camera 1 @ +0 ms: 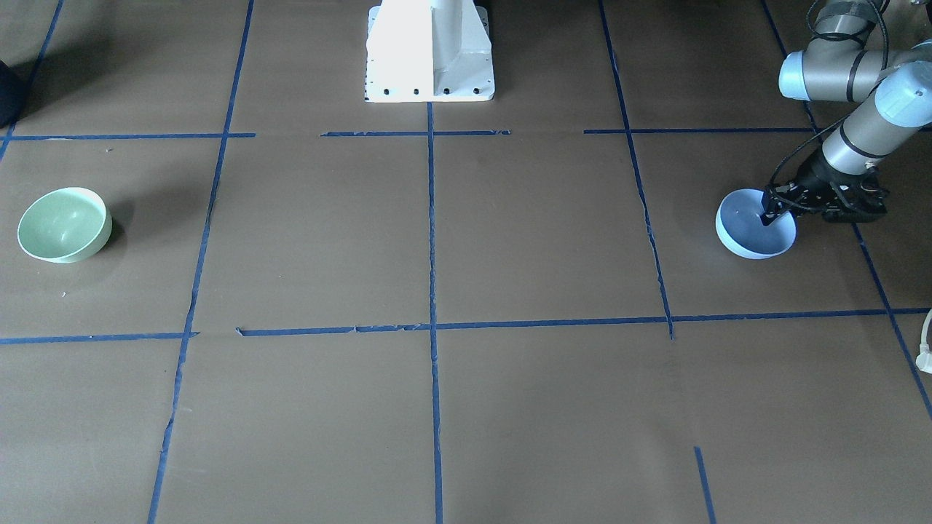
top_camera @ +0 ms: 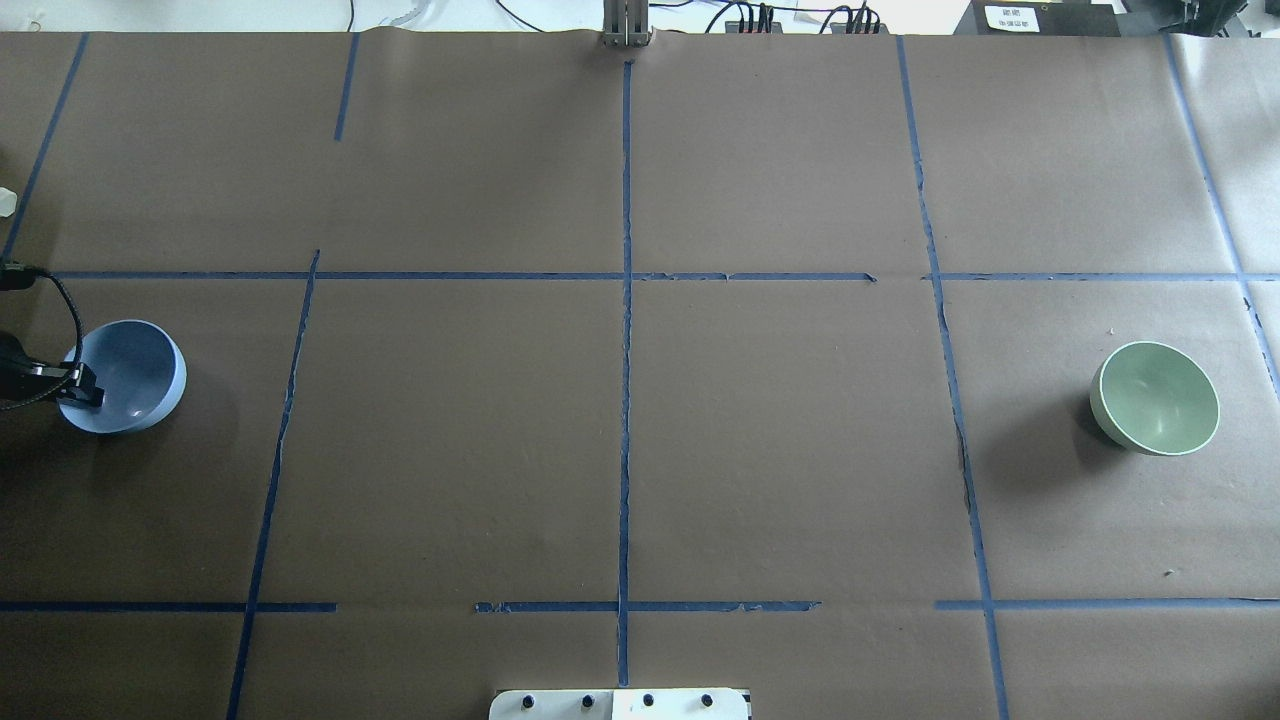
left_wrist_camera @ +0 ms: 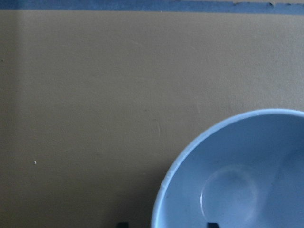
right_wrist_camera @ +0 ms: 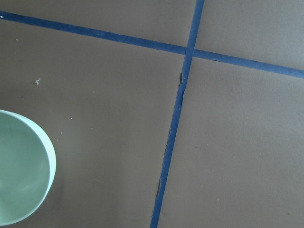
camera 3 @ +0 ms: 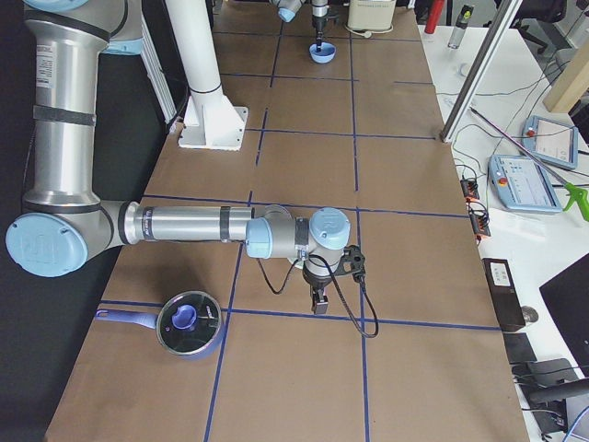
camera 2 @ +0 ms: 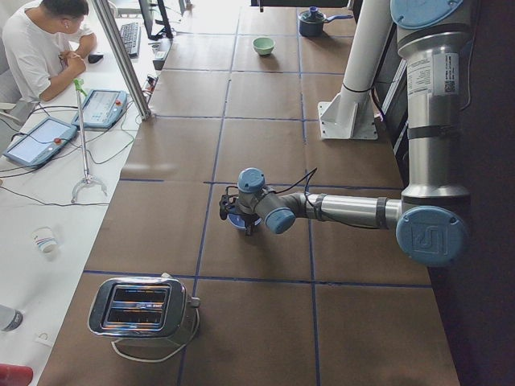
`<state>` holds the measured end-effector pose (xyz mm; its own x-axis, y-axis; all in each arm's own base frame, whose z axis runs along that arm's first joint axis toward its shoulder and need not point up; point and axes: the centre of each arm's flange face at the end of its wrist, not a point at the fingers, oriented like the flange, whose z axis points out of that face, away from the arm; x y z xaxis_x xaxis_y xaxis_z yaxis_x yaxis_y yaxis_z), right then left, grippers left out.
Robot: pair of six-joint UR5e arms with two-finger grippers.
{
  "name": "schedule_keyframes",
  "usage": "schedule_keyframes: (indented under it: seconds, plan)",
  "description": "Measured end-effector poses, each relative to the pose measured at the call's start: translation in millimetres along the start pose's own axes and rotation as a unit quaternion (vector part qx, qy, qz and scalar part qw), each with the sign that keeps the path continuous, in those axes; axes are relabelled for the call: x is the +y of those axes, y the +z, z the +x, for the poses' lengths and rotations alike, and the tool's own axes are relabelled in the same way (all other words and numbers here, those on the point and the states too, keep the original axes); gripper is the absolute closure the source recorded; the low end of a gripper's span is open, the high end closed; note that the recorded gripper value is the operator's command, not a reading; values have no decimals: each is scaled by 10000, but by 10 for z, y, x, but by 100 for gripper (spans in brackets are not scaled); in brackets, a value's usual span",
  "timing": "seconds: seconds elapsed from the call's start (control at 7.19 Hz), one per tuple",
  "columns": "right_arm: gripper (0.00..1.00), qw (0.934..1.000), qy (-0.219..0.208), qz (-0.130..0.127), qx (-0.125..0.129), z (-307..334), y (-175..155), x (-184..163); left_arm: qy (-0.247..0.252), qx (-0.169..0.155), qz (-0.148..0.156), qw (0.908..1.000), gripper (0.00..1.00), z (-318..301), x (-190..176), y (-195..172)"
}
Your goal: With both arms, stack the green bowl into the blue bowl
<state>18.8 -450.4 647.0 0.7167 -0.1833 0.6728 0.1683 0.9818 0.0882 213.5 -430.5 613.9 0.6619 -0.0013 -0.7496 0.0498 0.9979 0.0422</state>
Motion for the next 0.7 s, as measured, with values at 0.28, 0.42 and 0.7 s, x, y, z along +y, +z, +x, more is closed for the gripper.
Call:
schedule_keyframes:
  seconds: [0.28, 0.42, 0.7]
  plan:
    - [0, 10000, -1, 1, 0, -3, -3, 0, -151, 298, -146, 9993, 99, 291, -128, -222]
    - [0, 10000, -1, 1, 0, -3, -2, 0, -455, 403, -150, 9980, 99, 752, -382, -494]
    - [0, 10000, 5, -6, -3, 1, 3, 2, -1056, 548, -194, 9927, 98, 2055, -809, -1018]
